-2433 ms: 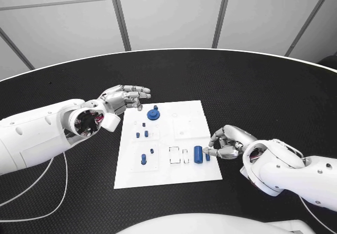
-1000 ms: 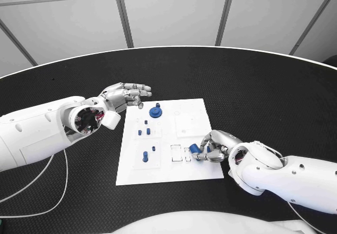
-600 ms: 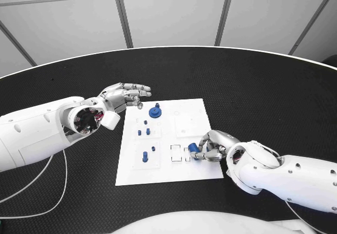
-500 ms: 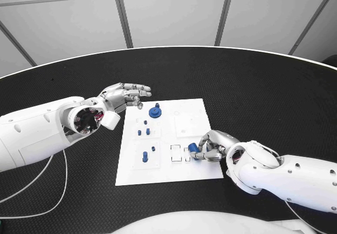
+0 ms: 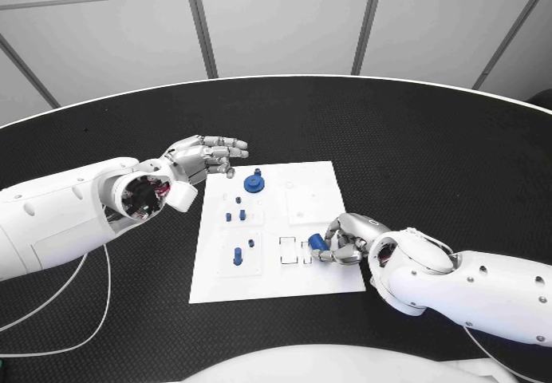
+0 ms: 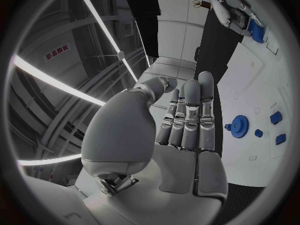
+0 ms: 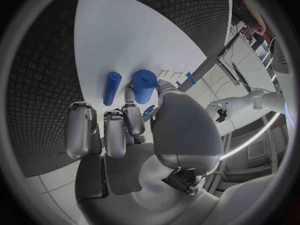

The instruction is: Assemble the parts on the task board

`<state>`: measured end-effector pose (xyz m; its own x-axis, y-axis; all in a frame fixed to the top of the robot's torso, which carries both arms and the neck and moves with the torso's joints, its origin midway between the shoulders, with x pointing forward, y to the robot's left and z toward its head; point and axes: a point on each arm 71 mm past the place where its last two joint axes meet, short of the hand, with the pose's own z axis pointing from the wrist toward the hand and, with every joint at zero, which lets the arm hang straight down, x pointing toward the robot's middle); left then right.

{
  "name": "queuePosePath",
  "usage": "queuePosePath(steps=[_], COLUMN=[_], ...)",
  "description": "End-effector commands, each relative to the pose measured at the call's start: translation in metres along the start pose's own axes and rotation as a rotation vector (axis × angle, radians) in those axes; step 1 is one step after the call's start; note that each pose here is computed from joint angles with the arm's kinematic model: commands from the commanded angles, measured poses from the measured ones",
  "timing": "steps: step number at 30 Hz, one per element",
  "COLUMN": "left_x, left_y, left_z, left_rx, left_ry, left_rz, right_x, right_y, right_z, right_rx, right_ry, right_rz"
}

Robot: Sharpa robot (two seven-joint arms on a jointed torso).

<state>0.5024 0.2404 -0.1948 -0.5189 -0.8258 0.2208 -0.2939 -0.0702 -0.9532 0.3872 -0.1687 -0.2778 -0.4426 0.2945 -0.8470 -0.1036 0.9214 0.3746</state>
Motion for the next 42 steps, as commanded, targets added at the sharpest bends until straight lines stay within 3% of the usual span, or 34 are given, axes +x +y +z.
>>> queuePosePath(steps=[1, 21, 26, 42], left_x=[0.0000, -0.0010, -0.0010, 0.0012], left_y=[0.0000, -0.0001, -0.0001, 0.0001], left_z=[-0.0001, 0.0005, 0.0009, 0.0029], left_rx=[0.000, 0.002, 0.002, 0.002], left_ry=[0.000, -0.002, -0.001, 0.004], left_rz=[0.000, 0.000, 0.000, 0.000], right_x=[0.000, -0.011, -0.009, 0.004], right_y=[0.001, 0.009, 0.017, 0.039], right_z=[0.000, -0.022, -0.024, -0.007], right_rx=[-0.002, -0.065, -0.086, -0.118], right_ry=[-0.005, -0.101, -0.096, -0.021], right_rz=[0.002, 0.108, 0.121, 0.142])
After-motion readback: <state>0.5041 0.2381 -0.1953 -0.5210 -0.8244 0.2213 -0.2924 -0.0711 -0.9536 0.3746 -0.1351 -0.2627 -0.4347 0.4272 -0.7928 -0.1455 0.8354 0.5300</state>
